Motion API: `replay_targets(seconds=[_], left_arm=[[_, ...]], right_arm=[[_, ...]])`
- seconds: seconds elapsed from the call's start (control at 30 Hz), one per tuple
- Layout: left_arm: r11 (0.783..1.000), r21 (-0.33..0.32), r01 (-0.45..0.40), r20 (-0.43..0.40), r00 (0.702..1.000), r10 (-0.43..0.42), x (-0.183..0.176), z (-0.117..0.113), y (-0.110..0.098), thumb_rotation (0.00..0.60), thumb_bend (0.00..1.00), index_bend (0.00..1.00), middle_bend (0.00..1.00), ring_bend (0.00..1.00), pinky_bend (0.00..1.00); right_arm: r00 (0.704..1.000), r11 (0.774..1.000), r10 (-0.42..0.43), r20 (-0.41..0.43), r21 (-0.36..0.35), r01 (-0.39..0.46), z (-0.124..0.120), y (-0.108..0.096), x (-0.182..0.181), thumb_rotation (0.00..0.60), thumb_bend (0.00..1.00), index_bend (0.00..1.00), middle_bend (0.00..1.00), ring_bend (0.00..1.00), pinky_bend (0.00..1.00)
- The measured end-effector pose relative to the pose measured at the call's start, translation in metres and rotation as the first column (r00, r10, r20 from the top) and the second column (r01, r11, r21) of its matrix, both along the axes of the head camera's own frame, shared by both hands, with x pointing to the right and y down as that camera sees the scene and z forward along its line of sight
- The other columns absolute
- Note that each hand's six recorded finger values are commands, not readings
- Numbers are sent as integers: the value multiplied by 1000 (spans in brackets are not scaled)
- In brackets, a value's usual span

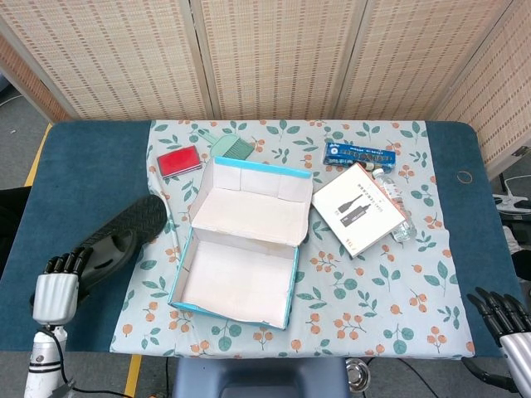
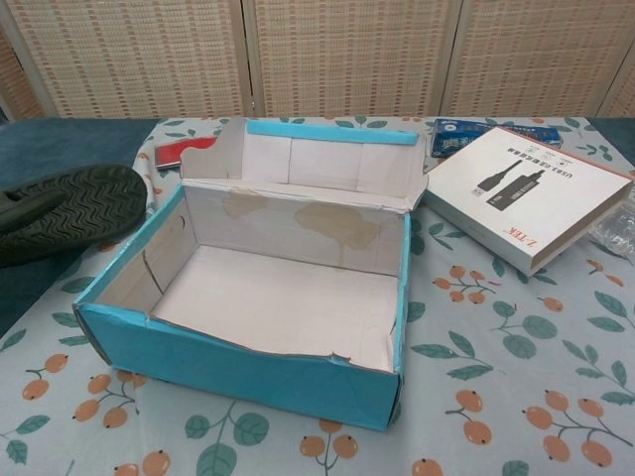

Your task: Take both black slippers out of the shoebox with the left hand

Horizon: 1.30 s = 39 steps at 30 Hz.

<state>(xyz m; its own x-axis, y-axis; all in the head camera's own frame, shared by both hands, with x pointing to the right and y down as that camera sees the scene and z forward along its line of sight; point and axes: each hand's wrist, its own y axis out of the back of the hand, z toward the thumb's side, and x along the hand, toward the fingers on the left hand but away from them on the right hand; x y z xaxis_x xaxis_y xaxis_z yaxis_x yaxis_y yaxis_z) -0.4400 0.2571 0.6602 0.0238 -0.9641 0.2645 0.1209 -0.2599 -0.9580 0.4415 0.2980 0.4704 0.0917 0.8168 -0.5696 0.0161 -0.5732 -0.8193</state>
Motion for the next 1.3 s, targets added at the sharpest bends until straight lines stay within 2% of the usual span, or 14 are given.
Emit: replay_targets(seconds=[0.07, 0.2, 0.23, 0.3, 0.4, 0.63, 0.83, 0.97, 1.07, 1.17, 1.3], left_arm=[[1000, 8, -23, 1, 1000, 23, 8, 0, 8, 600, 562, 367, 274, 243, 287], [999, -7, -49, 63, 997, 49, 13, 4, 21, 600, 478, 46, 82, 39, 220], [999, -15, -50, 80, 995, 52, 13, 6, 24, 600, 455, 7, 40, 9, 218], [998, -27, -47, 99, 994, 50, 13, 9, 29, 600, 426, 0, 5, 0, 217], [999, -47, -26, 72, 997, 29, 13, 12, 37, 600, 381, 0, 0, 0, 207], [994, -105, 12, -73, 997, -20, 18, 11, 50, 600, 322, 0, 0, 0, 159], [978, -205, 36, -236, 968, -85, 25, 4, 59, 600, 299, 0, 0, 0, 129], [960, -280, 21, -332, 936, -118, 32, -10, 64, 600, 302, 0, 0, 0, 120], [950, -313, -3, -378, 918, -121, 37, -23, 66, 600, 303, 0, 0, 0, 113], [951, -308, -29, -418, 902, -108, 43, -41, 64, 600, 307, 0, 0, 0, 105], [968, -246, -54, -469, 880, -70, 45, -69, 59, 600, 340, 0, 0, 0, 103]], right_arm=[[1000, 1000, 1, 0, 1, -1, -1, 0, 1, 516, 143, 0, 0, 0, 0], [1000, 1000, -2, 5, 1, 2, -2, 0, 1, 516, 144, 0, 0, 0, 0], [1000, 1000, -1, 7, 2, 1, -2, 0, 1, 516, 144, 0, 0, 0, 0], [1000, 1000, -1, 8, 4, 1, -3, 1, 1, 516, 144, 0, 0, 0, 0], [1000, 1000, -2, 10, 4, 2, -4, 1, 1, 516, 143, 0, 0, 0, 0], [1000, 1000, -10, 14, 4, 10, -5, 3, -1, 516, 144, 0, 0, 0, 0], [1000, 1000, -14, 17, 8, 14, -7, 4, -2, 515, 144, 0, 0, 0, 0], [1000, 1000, -19, 20, 9, 19, -8, 5, -3, 516, 144, 0, 0, 0, 0], [1000, 1000, -21, 21, 9, 21, -8, 6, -3, 516, 144, 0, 0, 0, 0], [1000, 1000, -22, 22, 12, 21, -9, 6, -4, 516, 144, 0, 0, 0, 0], [1000, 1000, -21, 21, 22, 21, -10, 6, -3, 515, 144, 0, 0, 0, 0]])
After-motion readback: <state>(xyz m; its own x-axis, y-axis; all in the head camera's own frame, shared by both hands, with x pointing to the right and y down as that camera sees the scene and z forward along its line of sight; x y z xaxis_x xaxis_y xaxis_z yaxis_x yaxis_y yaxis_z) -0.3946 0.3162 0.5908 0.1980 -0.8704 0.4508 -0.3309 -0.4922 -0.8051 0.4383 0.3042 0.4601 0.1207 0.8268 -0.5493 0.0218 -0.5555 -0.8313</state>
